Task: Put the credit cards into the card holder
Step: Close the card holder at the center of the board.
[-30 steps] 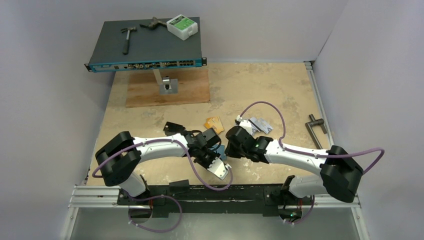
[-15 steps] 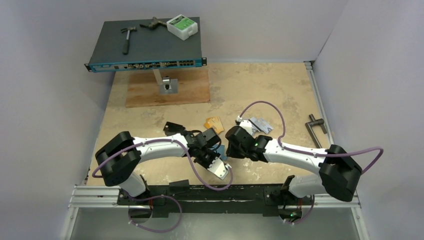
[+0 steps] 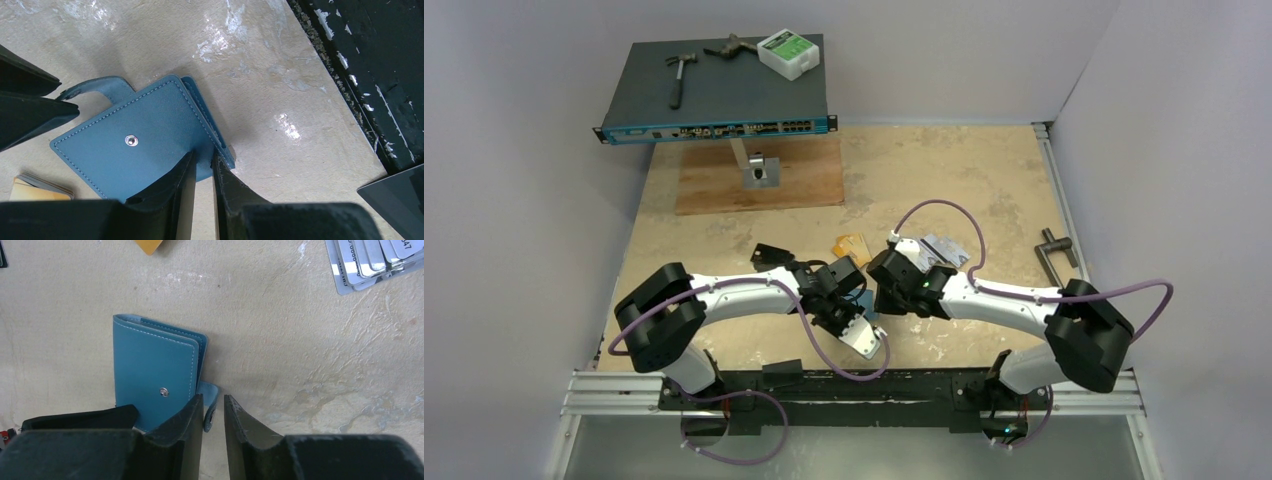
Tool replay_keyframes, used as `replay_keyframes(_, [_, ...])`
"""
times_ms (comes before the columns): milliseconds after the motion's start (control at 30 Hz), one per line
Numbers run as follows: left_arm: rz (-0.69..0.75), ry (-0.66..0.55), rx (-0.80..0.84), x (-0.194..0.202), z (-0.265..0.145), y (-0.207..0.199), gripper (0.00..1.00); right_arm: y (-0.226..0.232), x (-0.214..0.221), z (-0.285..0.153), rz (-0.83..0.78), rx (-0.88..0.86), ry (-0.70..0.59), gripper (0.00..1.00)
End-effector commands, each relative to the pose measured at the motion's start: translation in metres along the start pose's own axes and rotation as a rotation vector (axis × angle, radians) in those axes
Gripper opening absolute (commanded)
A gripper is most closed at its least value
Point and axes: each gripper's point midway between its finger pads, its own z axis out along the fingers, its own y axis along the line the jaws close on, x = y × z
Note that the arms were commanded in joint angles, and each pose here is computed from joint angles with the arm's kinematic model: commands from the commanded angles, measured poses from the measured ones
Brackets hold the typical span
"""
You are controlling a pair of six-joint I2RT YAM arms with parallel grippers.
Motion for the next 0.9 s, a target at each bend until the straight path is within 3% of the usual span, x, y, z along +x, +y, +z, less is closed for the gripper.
replay_keyframes(0, [-0.001, 0.022, -0.043, 0.001, -0.005, 0.012, 0.17, 0.009, -0.016, -0.010, 0.018, -0.036, -0.048, 0.18])
replay_keyframes(233, [-0.006, 0.024, -0.043, 0.001, -0.005, 0.012, 0.17, 0.006, -0.013, -0.012, 0.028, -0.036, -0.043, 0.00])
replay_keyframes(867, [-0.013, 0.017, -0.058, -0.001, -0.005, 0.015, 0.16, 0.046, -0.003, 0.008, 0.077, -0.178, 0.026, 0.00])
